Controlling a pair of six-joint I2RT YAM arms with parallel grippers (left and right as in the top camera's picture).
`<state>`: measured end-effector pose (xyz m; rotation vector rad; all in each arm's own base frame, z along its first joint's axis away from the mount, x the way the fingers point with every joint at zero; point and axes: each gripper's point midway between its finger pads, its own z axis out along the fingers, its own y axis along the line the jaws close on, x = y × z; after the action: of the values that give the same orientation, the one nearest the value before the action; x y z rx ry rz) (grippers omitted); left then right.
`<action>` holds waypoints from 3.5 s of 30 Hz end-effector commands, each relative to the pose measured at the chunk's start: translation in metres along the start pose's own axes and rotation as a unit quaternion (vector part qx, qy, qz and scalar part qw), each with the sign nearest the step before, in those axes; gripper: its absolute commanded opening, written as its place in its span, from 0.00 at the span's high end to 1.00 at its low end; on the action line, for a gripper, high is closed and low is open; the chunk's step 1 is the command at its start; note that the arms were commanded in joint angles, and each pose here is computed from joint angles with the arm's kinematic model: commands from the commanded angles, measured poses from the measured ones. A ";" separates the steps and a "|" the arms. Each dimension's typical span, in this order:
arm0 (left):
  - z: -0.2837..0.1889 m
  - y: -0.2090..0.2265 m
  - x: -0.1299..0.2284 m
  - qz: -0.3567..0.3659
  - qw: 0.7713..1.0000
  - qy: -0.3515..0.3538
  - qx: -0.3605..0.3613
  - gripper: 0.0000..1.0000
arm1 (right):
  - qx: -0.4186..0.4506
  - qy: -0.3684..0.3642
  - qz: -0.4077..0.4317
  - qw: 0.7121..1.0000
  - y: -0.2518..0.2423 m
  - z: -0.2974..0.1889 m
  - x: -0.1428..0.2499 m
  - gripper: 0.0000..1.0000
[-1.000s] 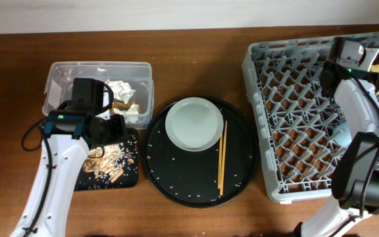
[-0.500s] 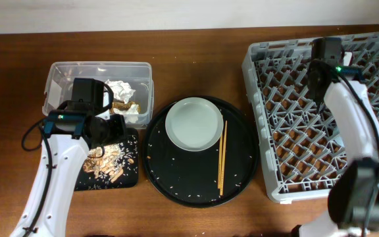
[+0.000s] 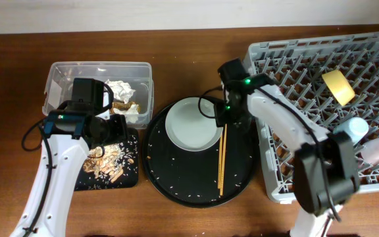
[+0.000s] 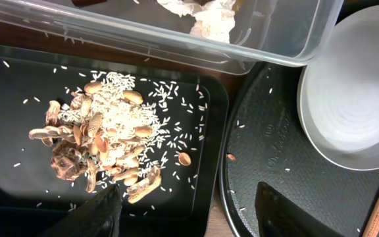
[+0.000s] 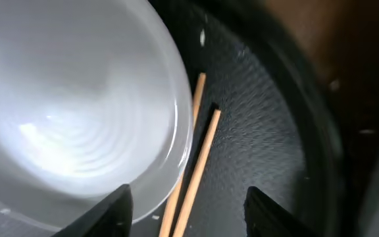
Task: Sort waste into correct bins and load items into the dishwasher rack
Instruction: 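Move the right gripper back to the white plate on the round tray, then grasp the white plate rim with the right gripper and lift it, then stand the white plate upright in the rack with the right gripper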
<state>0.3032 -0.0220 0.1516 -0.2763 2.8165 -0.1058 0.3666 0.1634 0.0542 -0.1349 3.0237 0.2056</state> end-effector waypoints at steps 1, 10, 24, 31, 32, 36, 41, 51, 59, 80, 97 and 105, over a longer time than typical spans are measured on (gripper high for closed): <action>-0.004 0.002 -0.001 -0.005 1.000 -0.007 -0.004 0.36 | -0.008 0.050 0.032 0.998 0.004 0.030 0.016 0.48; -0.004 0.002 -0.001 -0.005 1.000 -0.007 -0.004 0.35 | 0.000 0.092 0.070 0.993 0.000 0.046 0.037 0.72; -0.004 0.002 -0.001 -0.005 1.000 -0.007 -0.004 0.35 | -0.021 0.060 0.064 0.996 0.011 0.023 0.019 0.92; -0.004 0.002 -0.001 -0.005 1.000 -0.007 -0.003 0.35 | -0.015 0.078 0.063 0.995 0.010 0.028 0.030 0.84; -0.004 0.002 -0.001 -0.005 1.000 -0.007 -0.004 0.35 | -0.013 0.083 0.060 0.995 0.011 0.032 0.033 0.84; -0.004 0.002 -0.001 -0.005 1.000 -0.007 -0.004 0.35 | -0.011 0.090 0.050 0.995 0.018 0.040 0.038 0.84; -0.004 0.002 -0.001 -0.005 1.000 -0.007 -0.004 0.35 | -0.009 0.095 0.048 0.994 0.019 0.042 0.041 0.84; -0.004 0.002 -0.001 -0.005 1.000 -0.007 -0.004 0.35 | -0.013 0.091 0.044 0.995 0.022 0.050 0.044 0.96; -0.004 0.002 -0.001 -0.005 1.000 -0.007 -0.004 0.35 | 0.069 -0.149 0.021 0.986 -0.035 -0.127 -0.056 0.96; -0.004 0.002 -0.002 -0.005 1.000 -0.010 -0.003 0.35 | 0.467 -0.173 0.133 0.857 -0.271 -0.172 -0.057 0.96; -0.004 0.001 -0.002 -0.004 1.000 -0.009 -0.001 0.35 | 0.023 -0.169 0.013 0.985 -0.086 -0.187 -0.001 0.38; -0.004 0.001 -0.002 -0.005 1.000 -0.009 -0.001 0.35 | -0.027 0.009 -0.046 0.999 -0.014 -0.066 0.094 0.39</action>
<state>0.3041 -0.0222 0.1519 -0.2757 2.8129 -0.1076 0.2845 0.1138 0.1319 -0.2664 2.9844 0.2458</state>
